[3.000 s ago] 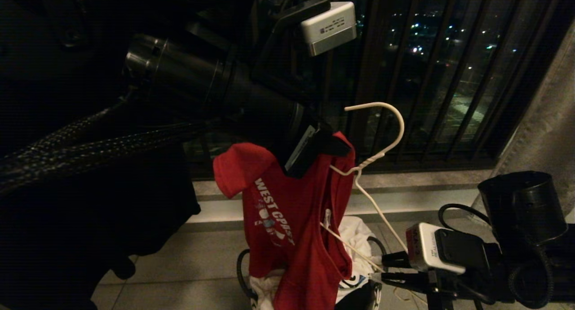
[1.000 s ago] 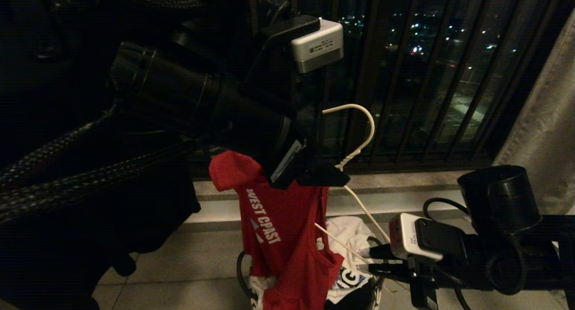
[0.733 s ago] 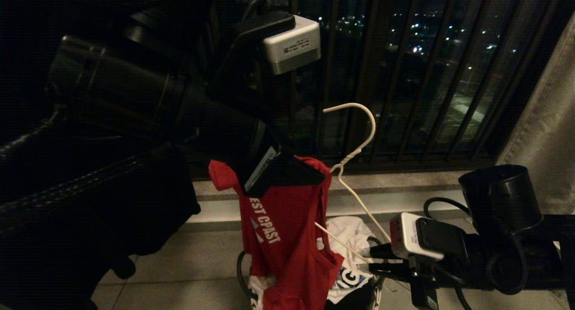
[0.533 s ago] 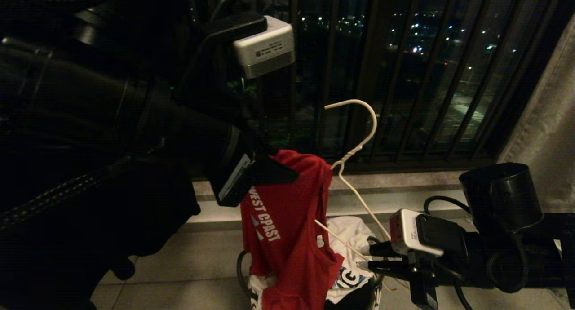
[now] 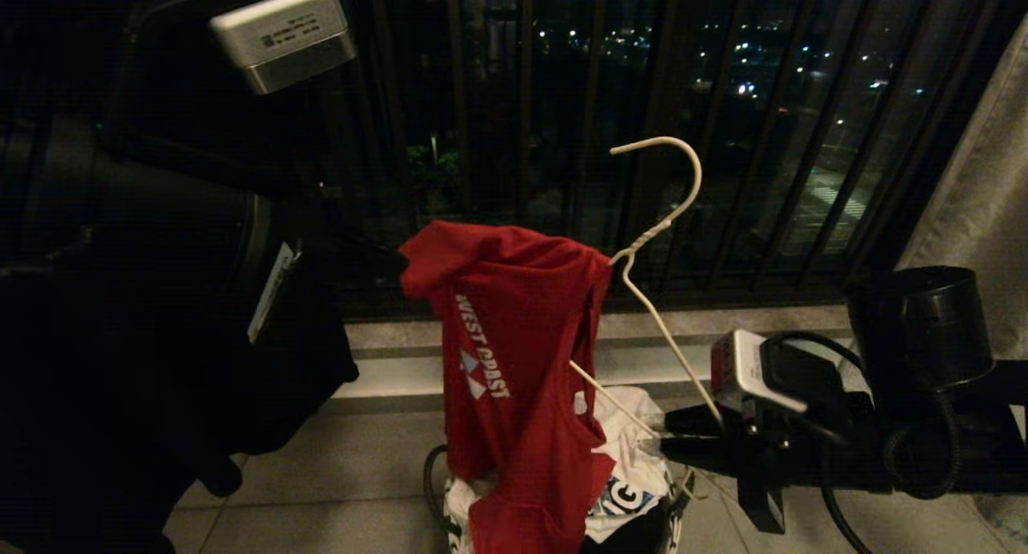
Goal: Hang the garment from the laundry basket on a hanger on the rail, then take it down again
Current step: Hang the clothes on the clothes rack
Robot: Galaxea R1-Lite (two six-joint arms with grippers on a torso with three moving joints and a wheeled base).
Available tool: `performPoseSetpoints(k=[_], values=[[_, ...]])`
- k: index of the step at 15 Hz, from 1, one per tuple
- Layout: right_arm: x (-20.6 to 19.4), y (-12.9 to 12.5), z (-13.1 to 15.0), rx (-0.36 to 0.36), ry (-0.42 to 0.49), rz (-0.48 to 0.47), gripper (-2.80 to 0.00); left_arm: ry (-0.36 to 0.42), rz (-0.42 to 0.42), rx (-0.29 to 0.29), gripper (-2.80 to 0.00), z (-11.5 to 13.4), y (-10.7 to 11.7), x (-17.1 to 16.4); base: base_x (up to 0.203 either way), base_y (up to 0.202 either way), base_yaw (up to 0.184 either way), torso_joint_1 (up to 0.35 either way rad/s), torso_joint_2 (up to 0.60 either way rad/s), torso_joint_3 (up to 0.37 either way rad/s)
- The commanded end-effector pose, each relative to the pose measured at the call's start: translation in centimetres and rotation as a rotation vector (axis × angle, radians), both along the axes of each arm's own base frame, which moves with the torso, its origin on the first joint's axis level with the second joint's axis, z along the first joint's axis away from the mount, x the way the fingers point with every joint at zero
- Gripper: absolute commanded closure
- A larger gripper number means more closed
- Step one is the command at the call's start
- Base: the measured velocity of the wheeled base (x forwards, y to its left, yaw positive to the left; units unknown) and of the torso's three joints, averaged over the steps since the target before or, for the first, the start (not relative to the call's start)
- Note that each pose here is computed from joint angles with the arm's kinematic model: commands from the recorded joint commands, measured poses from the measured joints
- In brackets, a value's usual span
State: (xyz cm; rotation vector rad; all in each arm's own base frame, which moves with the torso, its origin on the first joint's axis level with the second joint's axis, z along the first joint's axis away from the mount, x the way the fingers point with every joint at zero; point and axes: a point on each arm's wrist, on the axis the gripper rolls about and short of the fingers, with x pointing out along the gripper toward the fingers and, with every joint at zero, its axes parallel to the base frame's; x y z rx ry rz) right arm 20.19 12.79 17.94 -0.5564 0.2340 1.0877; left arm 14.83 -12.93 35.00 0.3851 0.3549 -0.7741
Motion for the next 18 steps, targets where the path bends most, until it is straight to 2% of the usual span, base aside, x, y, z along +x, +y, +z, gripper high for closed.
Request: performPoseSetpoints(k=[1,3,6,8,10,13,17,18], values=[[-0.4,-0.1,1.2,0.078,0.019,0.04,0.0,-0.006,0.08,0.016,0.0,-0.1,1.0,0.7,0.0,0.0,0.0,0.0,0.0,0.0],[-0.4,0.0,1.8,0.112,0.042,0.042,0.0,-0.003,0.164,0.044,0.0,-0.5,1.6,2.0,0.0,0.0,0.0,0.0,0.0,0.0],[-0.8,-0.1,3.0,0.178,0.068,0.047,0.0,0.011,0.208,0.057,0.0,-0.9,1.9,3.0,0.0,0.0,0.0,0.0,0.0,0.0],[-1.6,-0.5,4.3,0.249,0.096,0.084,0.0,-0.025,0.237,0.046,0.0,-0.9,1.7,3.6,0.0,0.0,0.0,0.0,0.0,0.0],[-1.9,-0.6,4.6,0.259,0.089,0.089,0.0,-0.054,0.275,0.051,0.0,-1.2,1.4,4.3,0.0,0.0,0.0,0.0,0.0,0.0],[-2.4,-0.9,5.2,0.271,0.068,0.092,0.0,-0.041,0.292,0.056,0.0,-2.1,1.2,4.7,0.0,0.0,0.0,0.0,0.0,0.0],[-2.7,-1.1,5.9,0.3,0.073,0.084,0.0,-0.056,0.293,0.034,0.0,-4.3,0.6,5.7,0.0,0.0,0.0,0.0,0.0,0.0],[-2.7,-1.1,6.1,0.303,0.068,0.083,0.0,-0.076,0.296,0.01,0.0,-4.5,0.3,6.1,0.0,0.0,0.0,0.0,0.0,0.0]])
